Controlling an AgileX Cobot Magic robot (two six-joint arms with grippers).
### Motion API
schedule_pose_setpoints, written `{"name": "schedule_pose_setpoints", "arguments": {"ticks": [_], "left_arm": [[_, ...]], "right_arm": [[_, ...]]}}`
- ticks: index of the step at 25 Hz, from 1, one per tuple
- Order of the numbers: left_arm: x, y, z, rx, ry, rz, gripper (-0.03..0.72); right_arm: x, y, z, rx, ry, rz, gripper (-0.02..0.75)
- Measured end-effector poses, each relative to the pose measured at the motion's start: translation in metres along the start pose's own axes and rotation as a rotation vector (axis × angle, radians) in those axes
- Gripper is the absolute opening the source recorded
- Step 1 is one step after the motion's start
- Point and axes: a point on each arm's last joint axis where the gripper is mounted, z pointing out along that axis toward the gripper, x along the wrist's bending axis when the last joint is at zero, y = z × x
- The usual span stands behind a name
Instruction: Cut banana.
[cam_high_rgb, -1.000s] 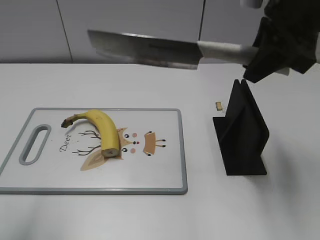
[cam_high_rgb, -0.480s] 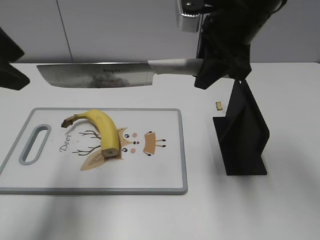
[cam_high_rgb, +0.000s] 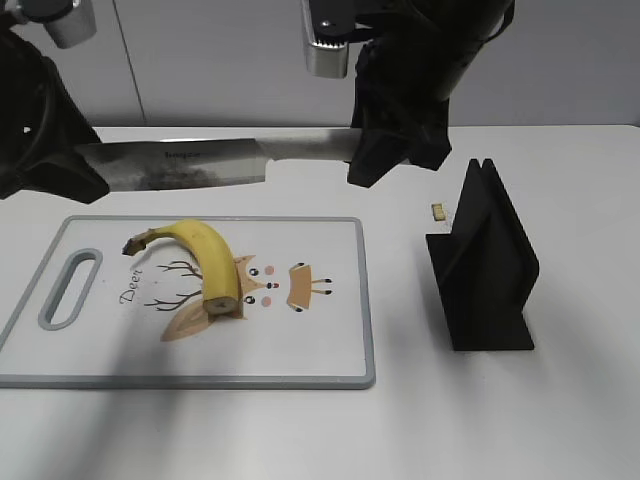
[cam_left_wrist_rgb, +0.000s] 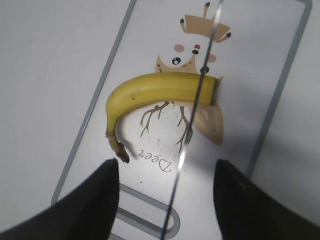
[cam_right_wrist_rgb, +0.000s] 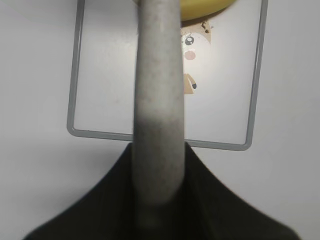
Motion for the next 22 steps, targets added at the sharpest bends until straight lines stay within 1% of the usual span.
{"name": "schedule_pose_setpoints", "arguments": {"ticks": [2,4,5,7,8,9,10,13,17,22], "left_arm": [[0.003,-0.002,0.007,0.011,-0.006,-0.005,0.52],[0.005,-0.003,0.013,0.017,-0.008,-0.021,0.424],[0.007,-0.004,0.015,0.02,-0.005,-0.029,0.347],[0.008,-0.004,0.018,0.023,-0.007,-0.039,0.164],[0.007,-0.004,0.019,0.025,-0.015,-0.036,0.099],[0.007,-0.004,0.02,0.028,-0.023,-0.033,0.054],[0.007,-0.004,0.022,0.03,-0.029,-0.027,0.028],[0.008,-0.006,0.028,0.04,-0.045,-0.025,0.008],[0.009,-0.012,0.042,0.073,-0.086,-0.046,0.008],[0.0,-0.029,0.069,0.103,-0.107,-0.094,0.008]], "right_arm": [[0.0,0.0,0.0,-0.001,0.0,0.0,0.172],[0.0,0.0,0.0,-0.001,-0.001,-0.001,0.172],[0.0,0.0,0.0,-0.001,-0.001,-0.001,0.172],[-0.001,0.001,0.0,-0.007,-0.012,0.002,0.172],[-0.002,0.001,0.0,-0.005,-0.023,-0.005,0.172],[-0.003,0.0,-0.001,-0.002,-0.031,-0.012,0.172],[-0.004,0.0,-0.001,0.002,-0.034,-0.016,0.174],[-0.006,-0.002,0.005,0.012,-0.025,-0.008,0.174],[-0.01,-0.008,0.028,0.039,0.027,0.041,0.176],[-0.014,-0.017,0.055,0.074,0.088,0.069,0.181]]}}
